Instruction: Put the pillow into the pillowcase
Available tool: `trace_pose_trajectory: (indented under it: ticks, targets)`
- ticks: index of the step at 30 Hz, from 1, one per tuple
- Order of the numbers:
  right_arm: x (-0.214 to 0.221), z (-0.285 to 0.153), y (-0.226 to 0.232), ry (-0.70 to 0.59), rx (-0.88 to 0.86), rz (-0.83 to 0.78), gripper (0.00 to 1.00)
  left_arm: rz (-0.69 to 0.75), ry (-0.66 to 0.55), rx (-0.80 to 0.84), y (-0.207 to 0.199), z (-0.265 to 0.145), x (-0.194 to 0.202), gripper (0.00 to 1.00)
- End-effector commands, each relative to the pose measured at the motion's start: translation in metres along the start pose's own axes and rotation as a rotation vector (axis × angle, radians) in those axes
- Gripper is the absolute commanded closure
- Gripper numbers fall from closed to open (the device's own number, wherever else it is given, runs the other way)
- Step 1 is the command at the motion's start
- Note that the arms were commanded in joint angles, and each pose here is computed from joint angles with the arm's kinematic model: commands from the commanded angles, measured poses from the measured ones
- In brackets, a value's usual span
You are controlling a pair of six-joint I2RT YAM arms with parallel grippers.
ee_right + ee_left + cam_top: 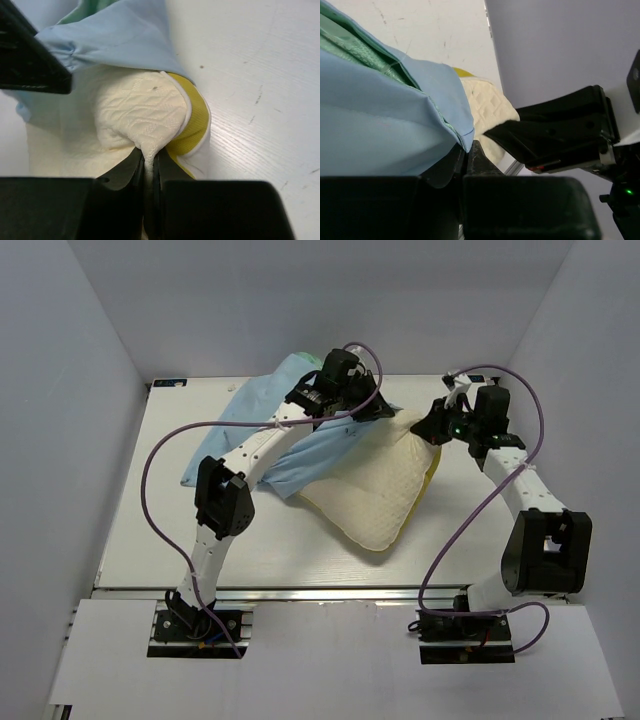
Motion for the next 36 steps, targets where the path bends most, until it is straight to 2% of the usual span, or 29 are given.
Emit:
trace_pose_trajectory:
  ticks: [1,4,9,10,11,12,15,16,19,22,23,29,32,33,34,36]
  targets:
    - [-0.033,0.006,-0.013,-0.143,0.069,-0.082,1.00,0.040,0.029,0.235,-0.067,-0.026,0.008,1.00]
    - [-0.022,0.016,-0.011,-0.072,0.003,-0.003,1.00,0.033,0.033,0.167,-0.043,0.002,0.015,1.00]
    - [0.005,0.016,-0.011,-0.006,-0.022,0.019,0.99,0.026,0.018,0.096,-0.014,0.042,0.019,1.00]
    - [0.009,0.015,-0.011,-0.002,-0.021,0.023,0.98,0.023,0.000,0.058,-0.005,0.049,0.018,0.97]
    - [0.014,0.013,-0.010,0.010,-0.020,0.033,0.96,0.035,-0.018,0.036,-0.002,0.051,0.017,0.93]
    - [0.018,0.012,-0.011,0.019,-0.017,0.006,0.93,0.070,-0.039,0.009,0.002,0.051,0.015,0.82]
    - [0.025,0.010,-0.012,0.033,-0.004,0.003,0.86,0.152,-0.101,-0.083,0.008,0.043,0.005,0.60]
    - [0.025,0.011,-0.013,0.033,0.001,0.002,0.85,0.176,-0.126,-0.093,0.003,0.031,-0.003,0.49]
    - [0.025,0.016,-0.018,0.060,0.004,0.026,0.83,0.257,-0.177,-0.136,0.001,0.014,-0.009,0.31]
    - [0.021,0.022,-0.022,0.074,0.001,0.053,0.81,0.335,-0.253,-0.146,-0.014,-0.023,-0.022,0.20]
    - [0.021,0.025,-0.024,0.080,0.002,0.059,0.79,0.361,-0.297,-0.129,-0.029,-0.047,-0.031,0.19]
    - [0.002,0.019,-0.021,0.085,0.008,0.029,0.55,0.472,-0.325,-0.293,-0.018,-0.123,-0.015,0.12]
    - [-0.007,0.006,-0.015,0.084,0.024,-0.037,0.38,0.457,-0.329,-0.389,0.006,-0.167,0.020,0.11]
    - [-0.009,0.002,-0.014,0.083,0.037,-0.057,0.36,0.442,-0.383,-0.390,0.003,-0.196,0.025,0.10]
    - [-0.010,-0.002,-0.013,0.084,0.050,-0.079,0.32,0.426,-0.315,-0.440,0.030,-0.193,0.055,0.09]
    - [-0.012,-0.016,-0.009,0.085,0.090,-0.149,0.22,0.380,-0.302,-0.451,0.041,-0.203,0.082,0.06]
Point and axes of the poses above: each gripper's point midway between its finger pads, its own z axis out along the fingers, its own y axis along the line the jaws close on, x = y × z, the point moved 7 cm from there along -z, back along the fingers, and after that the axes turned 8 degrees about z, right-handed, at the moved point
